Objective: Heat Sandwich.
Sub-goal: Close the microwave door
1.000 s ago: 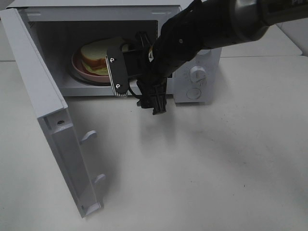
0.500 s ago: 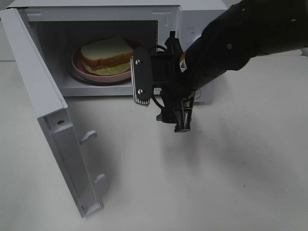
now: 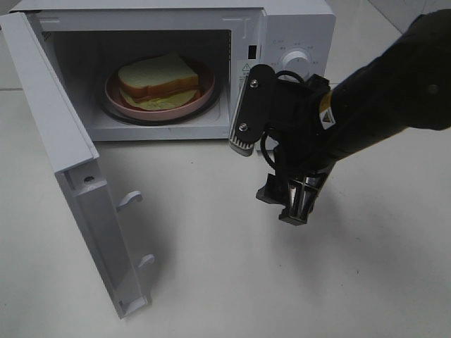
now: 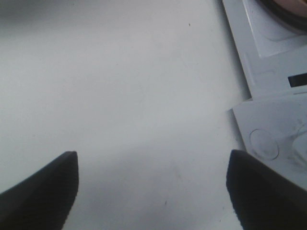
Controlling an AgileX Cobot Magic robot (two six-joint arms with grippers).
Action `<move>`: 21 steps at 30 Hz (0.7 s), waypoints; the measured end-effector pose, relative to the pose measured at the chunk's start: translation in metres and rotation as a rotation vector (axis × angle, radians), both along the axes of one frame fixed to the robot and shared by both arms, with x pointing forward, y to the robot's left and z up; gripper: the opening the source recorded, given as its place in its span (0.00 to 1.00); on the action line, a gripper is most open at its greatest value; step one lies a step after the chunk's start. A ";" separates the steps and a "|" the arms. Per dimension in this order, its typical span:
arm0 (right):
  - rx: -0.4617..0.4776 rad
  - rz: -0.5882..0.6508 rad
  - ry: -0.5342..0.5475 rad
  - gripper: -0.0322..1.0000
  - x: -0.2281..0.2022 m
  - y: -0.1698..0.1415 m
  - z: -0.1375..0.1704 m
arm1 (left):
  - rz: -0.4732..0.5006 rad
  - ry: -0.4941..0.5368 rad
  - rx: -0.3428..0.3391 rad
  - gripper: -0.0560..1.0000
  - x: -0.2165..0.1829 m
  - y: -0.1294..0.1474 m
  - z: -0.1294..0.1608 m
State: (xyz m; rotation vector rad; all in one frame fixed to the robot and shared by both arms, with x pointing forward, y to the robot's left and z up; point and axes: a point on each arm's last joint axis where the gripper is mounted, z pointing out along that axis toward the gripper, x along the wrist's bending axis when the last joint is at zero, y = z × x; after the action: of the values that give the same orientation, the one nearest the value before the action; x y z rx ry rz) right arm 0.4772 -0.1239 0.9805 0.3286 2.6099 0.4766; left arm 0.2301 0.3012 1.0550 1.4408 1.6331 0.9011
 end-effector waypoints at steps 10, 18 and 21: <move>0.075 -0.117 0.021 0.78 -0.033 -0.026 0.012 | 0.000 0.000 0.000 0.97 0.000 0.000 0.000; 0.148 -0.265 0.059 0.77 -0.055 -0.045 0.026 | 0.000 0.000 0.000 0.97 0.000 0.000 0.000; 0.191 -0.361 0.084 0.77 -0.064 -0.053 0.037 | 0.000 0.000 0.000 0.97 0.000 0.000 0.000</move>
State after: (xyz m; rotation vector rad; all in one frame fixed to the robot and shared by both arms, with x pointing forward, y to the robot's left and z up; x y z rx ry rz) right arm 0.4132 -0.1768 1.0174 0.8817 2.5088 0.5932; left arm 0.2301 0.3012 1.0550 1.4408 1.6331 0.9011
